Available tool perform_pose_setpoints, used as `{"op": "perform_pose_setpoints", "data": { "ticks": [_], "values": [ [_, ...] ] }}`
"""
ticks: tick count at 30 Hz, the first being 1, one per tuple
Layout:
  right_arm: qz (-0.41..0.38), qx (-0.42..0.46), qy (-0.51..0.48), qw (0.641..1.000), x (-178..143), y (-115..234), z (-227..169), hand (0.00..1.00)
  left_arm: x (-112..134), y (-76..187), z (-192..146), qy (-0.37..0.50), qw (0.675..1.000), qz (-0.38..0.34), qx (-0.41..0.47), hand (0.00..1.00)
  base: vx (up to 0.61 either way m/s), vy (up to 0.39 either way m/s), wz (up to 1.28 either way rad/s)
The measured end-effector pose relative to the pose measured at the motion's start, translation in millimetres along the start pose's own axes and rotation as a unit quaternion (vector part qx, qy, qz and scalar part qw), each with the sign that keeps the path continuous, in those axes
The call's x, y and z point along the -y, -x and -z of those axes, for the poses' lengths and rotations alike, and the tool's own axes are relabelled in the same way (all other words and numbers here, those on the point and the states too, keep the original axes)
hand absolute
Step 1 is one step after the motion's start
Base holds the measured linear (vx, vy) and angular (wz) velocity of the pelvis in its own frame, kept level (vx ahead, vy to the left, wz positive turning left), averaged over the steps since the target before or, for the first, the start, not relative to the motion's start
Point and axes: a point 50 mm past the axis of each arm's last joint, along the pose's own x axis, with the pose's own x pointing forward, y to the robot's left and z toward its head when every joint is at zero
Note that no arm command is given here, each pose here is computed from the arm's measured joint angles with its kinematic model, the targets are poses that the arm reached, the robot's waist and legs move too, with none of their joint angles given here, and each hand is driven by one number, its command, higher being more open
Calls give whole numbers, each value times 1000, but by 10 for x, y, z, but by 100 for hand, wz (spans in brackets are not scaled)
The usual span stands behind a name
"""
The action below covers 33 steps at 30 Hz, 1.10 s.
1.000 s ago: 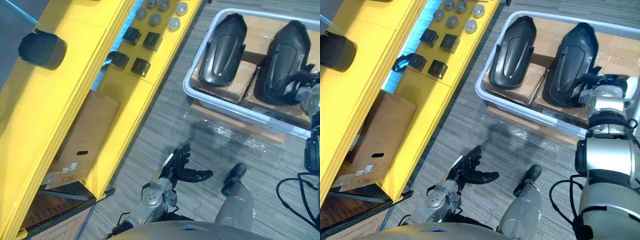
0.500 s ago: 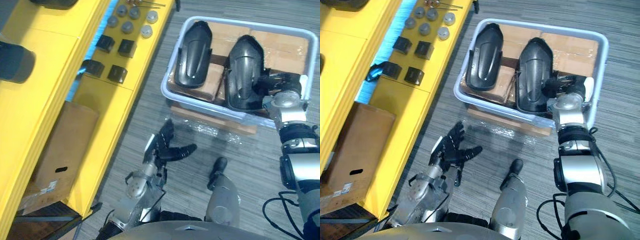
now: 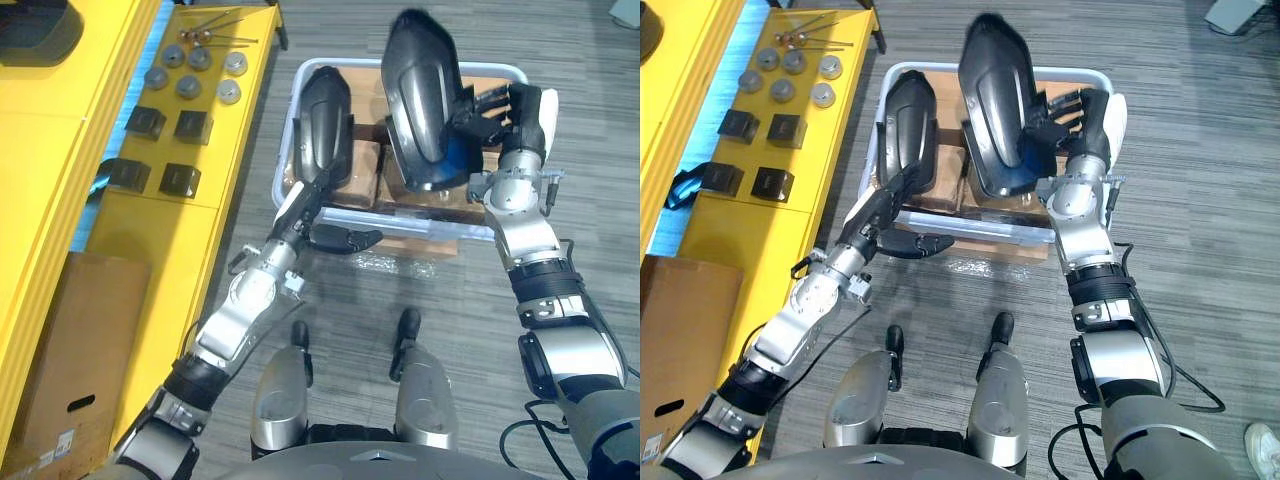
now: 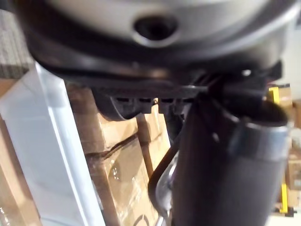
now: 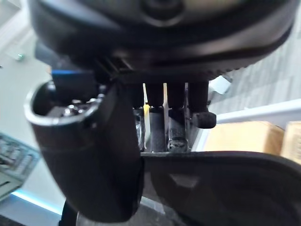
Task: Walk over and take three plastic housings, then place them on the shelf
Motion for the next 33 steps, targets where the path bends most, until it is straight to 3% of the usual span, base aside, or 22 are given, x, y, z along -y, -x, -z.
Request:
{"op": "perform_pose_setpoints", "data": {
  "ticks": [6, 12, 19, 25, 33],
  "values": [
    [-19, 125, -17, 992, -114, 78, -387, 0, 10, -176, 212, 57, 994, 15, -89, 100, -34, 9, -6],
    [-39, 194, -42, 979, -209, 232, -582, 0, 92, -188, 361, 200, 971, -11, -132, 100, -2, 1, -2],
    [-95, 167, -50, 980, -518, 561, -374, 0, 120, -362, 43, 349, 934, -57, -41, 100, 0, 0, 0],
    [-109, 168, -40, 979, -595, 639, -343, 0, -100, -397, -91, 445, 888, -109, 37, 100, 0, 0, 0],
    [-114, 172, -48, 977, -607, 680, -325, 0, -288, -367, -166, 498, 854, -108, 100, 100, 0, 0, 0]
  ]
}}
